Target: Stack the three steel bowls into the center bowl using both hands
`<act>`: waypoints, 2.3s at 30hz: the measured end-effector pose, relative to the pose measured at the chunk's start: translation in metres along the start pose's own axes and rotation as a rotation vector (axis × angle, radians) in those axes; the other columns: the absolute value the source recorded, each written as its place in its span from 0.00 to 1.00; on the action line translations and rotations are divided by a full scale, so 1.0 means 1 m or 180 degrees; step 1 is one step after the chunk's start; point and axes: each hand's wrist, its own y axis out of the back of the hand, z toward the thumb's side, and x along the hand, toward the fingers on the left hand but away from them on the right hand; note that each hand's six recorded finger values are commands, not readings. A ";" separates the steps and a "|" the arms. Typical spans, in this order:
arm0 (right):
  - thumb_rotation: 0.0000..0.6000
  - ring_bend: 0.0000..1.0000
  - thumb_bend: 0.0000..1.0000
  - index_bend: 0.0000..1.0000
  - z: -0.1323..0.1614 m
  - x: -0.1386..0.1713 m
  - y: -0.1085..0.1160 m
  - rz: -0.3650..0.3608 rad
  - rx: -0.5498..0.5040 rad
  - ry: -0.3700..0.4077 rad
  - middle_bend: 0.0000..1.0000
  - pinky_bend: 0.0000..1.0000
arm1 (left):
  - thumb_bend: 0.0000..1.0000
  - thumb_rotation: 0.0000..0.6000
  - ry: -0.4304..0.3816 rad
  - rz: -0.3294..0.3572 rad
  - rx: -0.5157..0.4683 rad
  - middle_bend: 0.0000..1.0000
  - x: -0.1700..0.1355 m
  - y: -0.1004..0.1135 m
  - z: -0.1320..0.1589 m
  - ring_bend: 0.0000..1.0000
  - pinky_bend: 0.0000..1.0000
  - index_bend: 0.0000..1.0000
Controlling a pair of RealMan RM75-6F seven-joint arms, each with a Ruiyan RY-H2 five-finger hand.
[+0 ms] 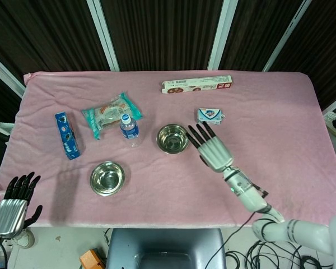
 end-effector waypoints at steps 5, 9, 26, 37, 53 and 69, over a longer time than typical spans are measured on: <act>1.00 0.00 0.44 0.09 -0.038 0.058 -0.007 0.0126 -0.0084 -0.0209 0.00 0.00 | 0.36 1.00 -0.0095 -0.0054 0.0017 0.00 0.005 -0.005 0.008 0.00 0.00 0.00; 1.00 0.00 0.43 0.06 -0.062 0.114 -0.016 0.0159 -0.0191 -0.0423 0.00 0.00 | 0.36 1.00 -0.0261 -0.0078 -0.0043 0.01 0.008 -0.009 0.018 0.00 0.00 0.00; 1.00 0.00 0.43 0.05 -0.126 0.293 -0.039 -0.0021 -0.0933 -0.1341 0.00 0.00 | 0.38 1.00 -0.1002 -0.0226 -0.0098 0.00 0.067 -0.063 0.113 0.00 0.00 0.12; 1.00 0.00 0.43 0.05 -0.132 0.299 -0.039 -0.0049 -0.0981 -0.1404 0.00 0.00 | 0.41 1.00 -0.1022 -0.0322 -0.0262 0.03 0.089 -0.083 0.134 0.00 0.00 0.40; 1.00 0.00 0.43 0.06 -0.149 0.321 -0.039 -0.0092 -0.1103 -0.1604 0.00 0.00 | 0.55 1.00 -0.1470 0.0133 -0.0776 0.16 0.112 -0.076 0.173 0.00 0.00 0.69; 1.00 0.00 0.43 0.06 -0.152 0.333 -0.040 -0.0079 -0.1191 -0.1569 0.00 0.00 | 0.54 1.00 -0.1866 0.0701 -0.1299 0.15 0.145 -0.002 0.259 0.00 0.00 0.66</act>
